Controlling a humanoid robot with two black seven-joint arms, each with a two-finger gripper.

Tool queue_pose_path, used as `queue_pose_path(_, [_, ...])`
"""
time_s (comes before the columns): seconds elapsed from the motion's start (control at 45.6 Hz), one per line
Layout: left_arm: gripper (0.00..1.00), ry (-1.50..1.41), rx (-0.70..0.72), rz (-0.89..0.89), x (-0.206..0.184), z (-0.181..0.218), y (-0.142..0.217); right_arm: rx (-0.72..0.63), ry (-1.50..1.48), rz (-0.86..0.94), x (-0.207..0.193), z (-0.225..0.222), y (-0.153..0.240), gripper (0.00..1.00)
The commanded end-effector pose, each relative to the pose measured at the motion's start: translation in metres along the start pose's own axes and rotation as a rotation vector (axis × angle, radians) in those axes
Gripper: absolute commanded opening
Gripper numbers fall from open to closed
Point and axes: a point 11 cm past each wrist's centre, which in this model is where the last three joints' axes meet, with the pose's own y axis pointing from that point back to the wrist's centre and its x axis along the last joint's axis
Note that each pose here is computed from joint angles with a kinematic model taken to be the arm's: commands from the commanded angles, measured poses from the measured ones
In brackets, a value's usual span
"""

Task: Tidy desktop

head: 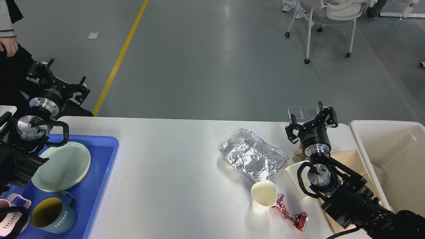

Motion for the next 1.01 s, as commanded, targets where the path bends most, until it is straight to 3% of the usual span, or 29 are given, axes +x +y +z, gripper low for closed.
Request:
queue_pose_path(0.0, [0.96, 0.025, 0.032, -0.016, -0.010, -0.026, -0.004, 0.000, 0.001, -0.001, 0.000, 0.000, 0.000, 1.00])
queue_pose_path(0.197, [0.96, 0.060, 0.098, -0.042, -0.025, -0.072, -0.005, 0.000, 0.001, -0.001, 0.000, 0.000, 0.000, 1.00])
queue_pose_path(0.526, [0.97, 0.048, 0.056, 0.028, 0.015, -0.093, 0.016, 0.000, 0.001, 0.001, 0.000, 0.000, 0.000, 1.00])
queue_pose_path(0.767, [0.97, 0.064, -0.055, -0.082, 0.030, -0.103, 0.039, 0.000, 0.002, 0.000, 0.000, 0.000, 0.000, 1.00])
queue_pose_path(0.986, [0.97, 0.072, -0.059, -0.147, 0.031, -0.103, 0.046, 0.000, 0.002, 0.000, 0.000, 0.000, 0.000, 1.00])
